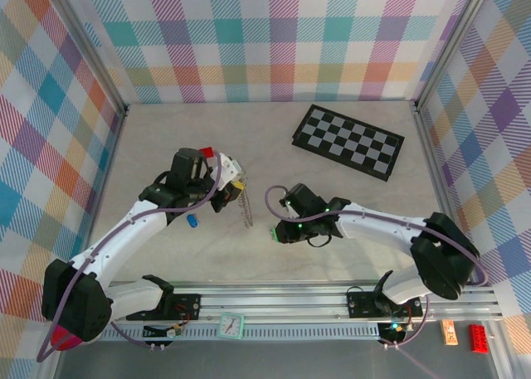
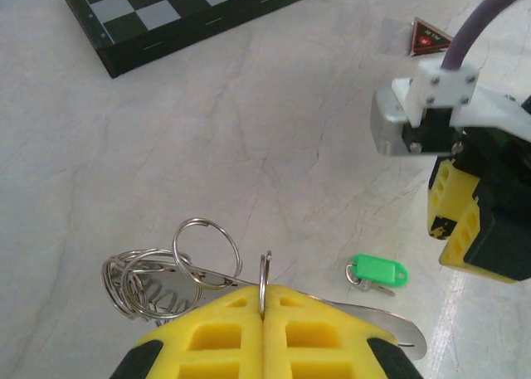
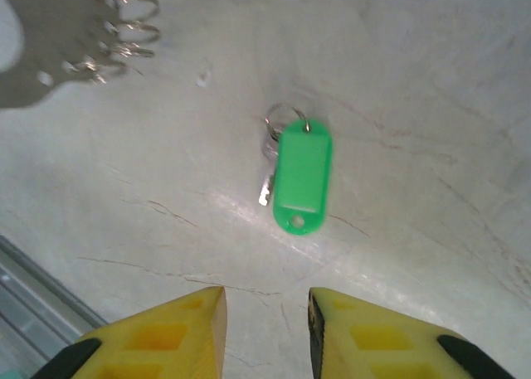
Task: Put the keys on the keyring
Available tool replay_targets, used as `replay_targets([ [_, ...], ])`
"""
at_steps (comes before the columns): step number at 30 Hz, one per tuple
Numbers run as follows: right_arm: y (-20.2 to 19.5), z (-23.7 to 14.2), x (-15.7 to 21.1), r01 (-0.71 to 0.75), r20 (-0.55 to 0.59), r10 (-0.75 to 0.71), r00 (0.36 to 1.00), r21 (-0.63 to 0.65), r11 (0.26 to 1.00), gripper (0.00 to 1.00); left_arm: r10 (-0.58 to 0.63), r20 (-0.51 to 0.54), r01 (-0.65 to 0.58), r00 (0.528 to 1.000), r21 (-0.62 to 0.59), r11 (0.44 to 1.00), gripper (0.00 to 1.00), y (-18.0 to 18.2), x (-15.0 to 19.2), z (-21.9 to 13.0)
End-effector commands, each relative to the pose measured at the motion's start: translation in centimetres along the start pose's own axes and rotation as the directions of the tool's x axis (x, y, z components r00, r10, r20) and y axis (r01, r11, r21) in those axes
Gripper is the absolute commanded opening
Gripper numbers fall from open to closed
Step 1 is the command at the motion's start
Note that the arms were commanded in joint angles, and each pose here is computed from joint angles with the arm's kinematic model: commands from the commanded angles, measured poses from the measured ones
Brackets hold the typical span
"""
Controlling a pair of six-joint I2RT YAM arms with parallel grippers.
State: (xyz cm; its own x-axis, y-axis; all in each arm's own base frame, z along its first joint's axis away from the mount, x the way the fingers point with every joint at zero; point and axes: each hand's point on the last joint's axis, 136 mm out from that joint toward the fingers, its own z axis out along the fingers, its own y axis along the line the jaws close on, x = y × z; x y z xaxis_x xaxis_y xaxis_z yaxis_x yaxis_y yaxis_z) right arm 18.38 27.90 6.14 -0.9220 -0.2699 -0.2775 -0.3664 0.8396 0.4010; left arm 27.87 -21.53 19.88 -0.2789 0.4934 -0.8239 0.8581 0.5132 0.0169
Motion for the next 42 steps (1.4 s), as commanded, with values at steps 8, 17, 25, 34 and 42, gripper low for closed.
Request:
replay_targets([
  [8, 0.1, 1.9, -1.3, -0.045, -0.008, 0.046, 0.999, 0.086, 0.995, 0.41, 0.025, -0.006, -0.025, 1.0, -0.043, 0.999, 0.0, 0.6, 0.7, -0.2],
  [17, -0.5, 3.4, -2.2, -0.049, -0.015, 0.052, 0.999, 0.15, 0.988, 0.43, 0.051, 0.007, -0.051, 0.999, -0.066, 0.997, 0.0, 0.9, 0.9, -0.1],
  [25, -0.4, 3.5, -3.1, -0.009, -0.001, 0.01, 1.0, 0.168, 0.986, 0.43, 0.063, 0.009, -0.063, 0.998, -0.064, 0.996, 0.0, 0.8, 0.9, -0.1],
  [34, 2.8, -0.1, -4.4, 0.52, 0.174, -0.511, 0.842, -0.007, 0.854, 0.42, 0.066, 0.03, -0.065, 0.997, -0.028, 0.997, 0.0, 0.3, 0.7, 0.1],
  [42, 3.7, -4.3, -5.0, 0.801, 0.34, -0.757, 0.558, 0.015, 0.598, 0.4, 0.084, 0.052, -0.082, 0.995, -0.039, 0.996, 0.0, 0.2, 0.8, -0.1],
])
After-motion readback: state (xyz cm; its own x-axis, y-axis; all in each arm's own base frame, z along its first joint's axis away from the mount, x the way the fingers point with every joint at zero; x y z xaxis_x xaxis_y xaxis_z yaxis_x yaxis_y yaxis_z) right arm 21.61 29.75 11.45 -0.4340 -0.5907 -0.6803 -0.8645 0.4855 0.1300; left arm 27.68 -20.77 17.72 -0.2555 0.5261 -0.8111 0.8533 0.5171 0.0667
